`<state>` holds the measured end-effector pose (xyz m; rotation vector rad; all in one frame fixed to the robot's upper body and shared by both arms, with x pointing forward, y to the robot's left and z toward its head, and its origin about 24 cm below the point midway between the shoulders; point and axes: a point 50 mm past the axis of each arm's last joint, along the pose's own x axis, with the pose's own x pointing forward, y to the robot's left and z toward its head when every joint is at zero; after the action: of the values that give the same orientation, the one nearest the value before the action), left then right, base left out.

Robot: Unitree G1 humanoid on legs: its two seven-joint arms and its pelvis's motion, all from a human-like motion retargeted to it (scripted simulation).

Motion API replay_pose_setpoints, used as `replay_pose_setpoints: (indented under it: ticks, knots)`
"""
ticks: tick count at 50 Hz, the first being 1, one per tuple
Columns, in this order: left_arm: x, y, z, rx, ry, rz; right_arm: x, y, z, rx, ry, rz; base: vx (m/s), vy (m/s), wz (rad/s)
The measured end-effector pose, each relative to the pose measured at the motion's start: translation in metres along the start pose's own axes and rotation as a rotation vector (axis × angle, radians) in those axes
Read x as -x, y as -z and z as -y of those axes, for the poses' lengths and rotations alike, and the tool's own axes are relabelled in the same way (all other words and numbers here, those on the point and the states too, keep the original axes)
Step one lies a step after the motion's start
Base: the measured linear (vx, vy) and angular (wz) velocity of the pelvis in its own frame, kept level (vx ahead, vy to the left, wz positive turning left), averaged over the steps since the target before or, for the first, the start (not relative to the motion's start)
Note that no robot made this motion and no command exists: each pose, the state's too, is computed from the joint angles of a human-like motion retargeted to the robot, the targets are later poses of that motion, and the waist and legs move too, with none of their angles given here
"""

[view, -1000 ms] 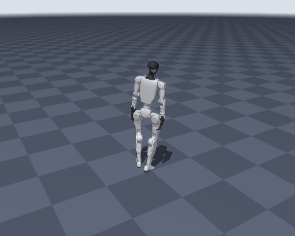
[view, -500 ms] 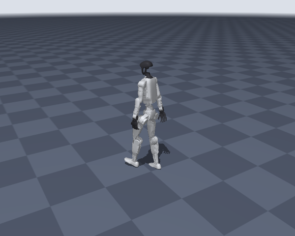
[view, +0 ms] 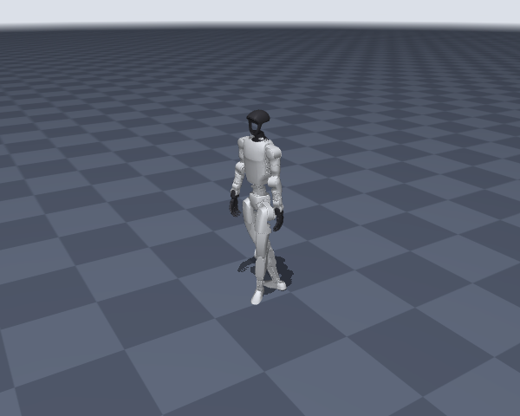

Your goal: In place motions

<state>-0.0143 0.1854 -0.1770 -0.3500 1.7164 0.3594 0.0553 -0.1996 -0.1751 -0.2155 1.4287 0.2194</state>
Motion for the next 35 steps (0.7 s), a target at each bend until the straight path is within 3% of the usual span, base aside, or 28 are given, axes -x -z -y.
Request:
replay_pose_setpoints:
  ticks: [7,20,27,35]
  knots:
    - [-0.002,0.034,-0.012,0.002,-0.043,-0.105,0.0,0.008,-0.003,0.065,0.0,-0.003,0.48,-0.02,1.77]
    - [0.018,-0.078,0.015,-0.434,0.003,0.214,0.005,0.064,-0.025,-0.126,-0.094,-0.227,0.21,-0.18,1.6]
    - [0.022,-0.09,0.025,-0.502,0.019,0.245,0.001,0.039,-0.021,-0.033,-0.082,-0.153,0.04,-0.16,0.89]
    - [0.011,-0.054,0.018,-0.492,0.035,0.094,-0.002,0.012,-0.022,0.01,-0.079,-0.045,0.06,-0.14,0.35]
